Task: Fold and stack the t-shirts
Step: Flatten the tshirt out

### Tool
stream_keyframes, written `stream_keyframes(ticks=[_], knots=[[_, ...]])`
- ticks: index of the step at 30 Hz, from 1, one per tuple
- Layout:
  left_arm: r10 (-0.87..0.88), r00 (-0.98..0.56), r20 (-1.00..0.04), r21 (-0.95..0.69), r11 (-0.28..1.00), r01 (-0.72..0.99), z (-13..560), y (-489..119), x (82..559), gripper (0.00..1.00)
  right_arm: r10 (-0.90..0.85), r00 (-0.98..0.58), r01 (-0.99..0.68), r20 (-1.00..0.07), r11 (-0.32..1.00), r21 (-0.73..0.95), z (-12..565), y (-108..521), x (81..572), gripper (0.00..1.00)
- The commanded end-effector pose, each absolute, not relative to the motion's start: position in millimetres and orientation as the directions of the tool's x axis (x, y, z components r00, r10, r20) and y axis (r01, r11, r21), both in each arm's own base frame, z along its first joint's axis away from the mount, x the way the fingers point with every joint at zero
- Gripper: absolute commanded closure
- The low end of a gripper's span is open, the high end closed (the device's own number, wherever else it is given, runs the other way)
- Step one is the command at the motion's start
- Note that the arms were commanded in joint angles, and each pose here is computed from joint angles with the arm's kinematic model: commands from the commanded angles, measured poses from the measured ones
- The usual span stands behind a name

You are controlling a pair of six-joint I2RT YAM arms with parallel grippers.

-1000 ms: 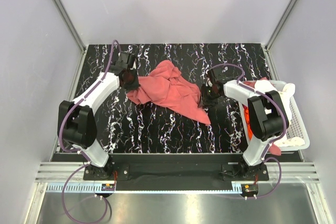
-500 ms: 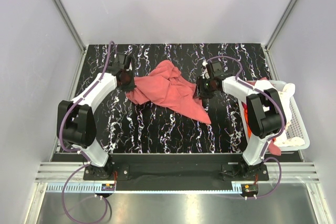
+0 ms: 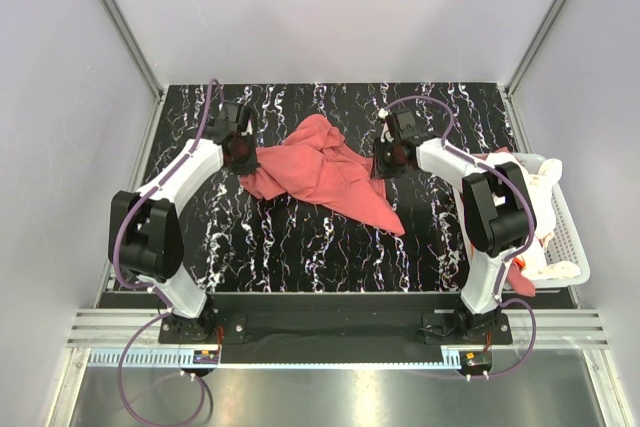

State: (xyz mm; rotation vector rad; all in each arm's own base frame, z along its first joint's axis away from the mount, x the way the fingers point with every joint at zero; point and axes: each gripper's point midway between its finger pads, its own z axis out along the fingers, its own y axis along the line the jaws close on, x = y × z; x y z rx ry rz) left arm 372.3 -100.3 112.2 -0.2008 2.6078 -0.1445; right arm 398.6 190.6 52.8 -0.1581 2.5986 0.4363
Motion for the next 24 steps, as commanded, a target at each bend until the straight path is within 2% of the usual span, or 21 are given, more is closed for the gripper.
stream_keyframes(ticks=[1, 18, 21, 24], knots=[[-0.160, -0.836, -0.526, -0.160, 0.983, -0.088, 121, -103, 380, 1.00, -0.067, -0.830, -0.223, -0.553, 0.950, 0.220, 70, 188, 417, 0.66], [-0.155, -0.844, -0.513, -0.170, 0.982, -0.077, 116, -106, 381, 1.00, -0.145, -0.856, -0.292, -0.497, 0.928, 0.231, 40, 197, 417, 0.63], [-0.158, -0.844, -0.513, -0.174, 0.982, -0.078, 115, -106, 382, 1.00, -0.160, -0.849, -0.297, -0.503, 0.933, 0.205, 38, 193, 419, 0.75], [-0.166, -0.842, -0.513, -0.198, 0.977, -0.072, 116, -112, 386, 1.00, -0.169, -0.832, -0.297, -0.529, 0.940, 0.167, 46, 188, 426, 1.00]])
